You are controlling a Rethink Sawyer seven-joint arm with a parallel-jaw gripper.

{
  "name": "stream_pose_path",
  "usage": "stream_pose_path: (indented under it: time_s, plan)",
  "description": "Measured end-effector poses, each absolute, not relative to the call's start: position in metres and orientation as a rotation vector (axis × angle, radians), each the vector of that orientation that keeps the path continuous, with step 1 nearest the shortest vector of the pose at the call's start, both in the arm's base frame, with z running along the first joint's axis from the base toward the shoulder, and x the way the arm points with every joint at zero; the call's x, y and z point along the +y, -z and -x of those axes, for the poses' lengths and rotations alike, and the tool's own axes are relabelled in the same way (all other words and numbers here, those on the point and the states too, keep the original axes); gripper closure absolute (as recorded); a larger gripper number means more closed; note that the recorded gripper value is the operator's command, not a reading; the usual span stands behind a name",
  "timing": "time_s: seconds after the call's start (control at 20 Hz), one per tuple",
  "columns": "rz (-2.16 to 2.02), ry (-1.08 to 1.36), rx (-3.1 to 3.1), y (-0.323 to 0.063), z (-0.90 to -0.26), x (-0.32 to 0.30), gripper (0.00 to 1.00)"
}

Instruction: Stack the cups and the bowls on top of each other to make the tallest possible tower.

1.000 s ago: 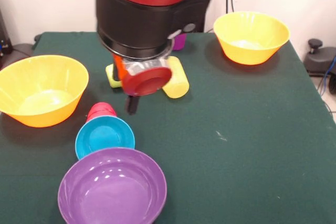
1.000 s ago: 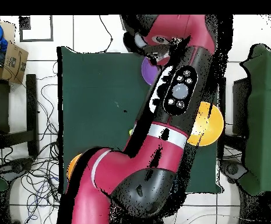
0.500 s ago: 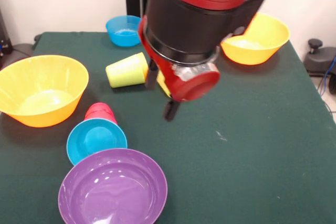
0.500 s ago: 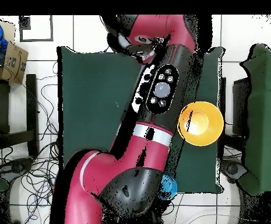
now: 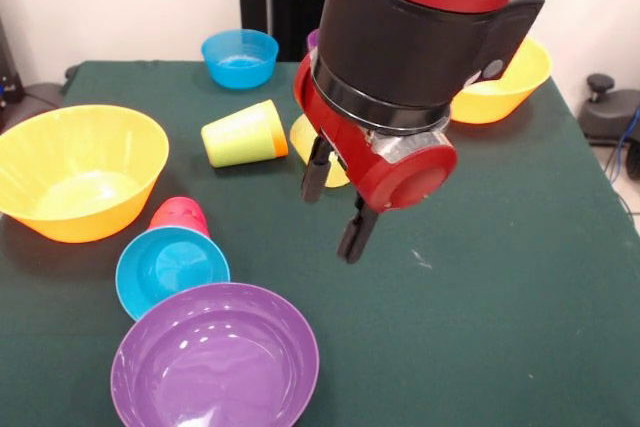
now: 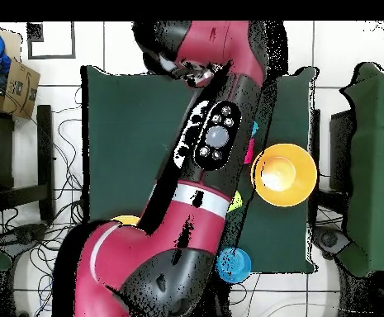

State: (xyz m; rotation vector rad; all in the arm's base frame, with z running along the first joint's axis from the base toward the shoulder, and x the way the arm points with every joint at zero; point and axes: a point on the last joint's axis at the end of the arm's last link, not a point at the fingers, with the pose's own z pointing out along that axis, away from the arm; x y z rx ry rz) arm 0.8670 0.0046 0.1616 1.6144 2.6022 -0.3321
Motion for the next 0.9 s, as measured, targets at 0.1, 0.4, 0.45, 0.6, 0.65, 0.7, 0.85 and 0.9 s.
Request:
stream_pose_path:
  time_s: [0.1, 0.4, 0.45, 0.6, 0.65, 0.7, 0.85, 0.9]
  plan:
    - [-1.613, 0.325, 2.574, -0.161, -0.863, 0.002, 0.0]
    - [-1.629, 0.302, 2.512, -0.159, -0.851, -0.01, 0.0]
    - [-1.636, 0.296, 2.502, -0.16, -0.848, -0.013, 0.0]
    - [-1.667, 0.291, 2.478, -0.16, -0.837, -0.025, 0.0]
    - [-1.684, 0.295, 2.473, -0.161, -0.831, -0.03, 0.0]
    - [-1.698, 0.297, 2.471, -0.161, -0.826, -0.033, 0.0]
    - [-1.736, 0.297, 2.469, -0.161, -0.814, -0.04, 0.0]
    - [-1.743, 0.297, 2.469, -0.161, -0.811, -0.042, 0.0]
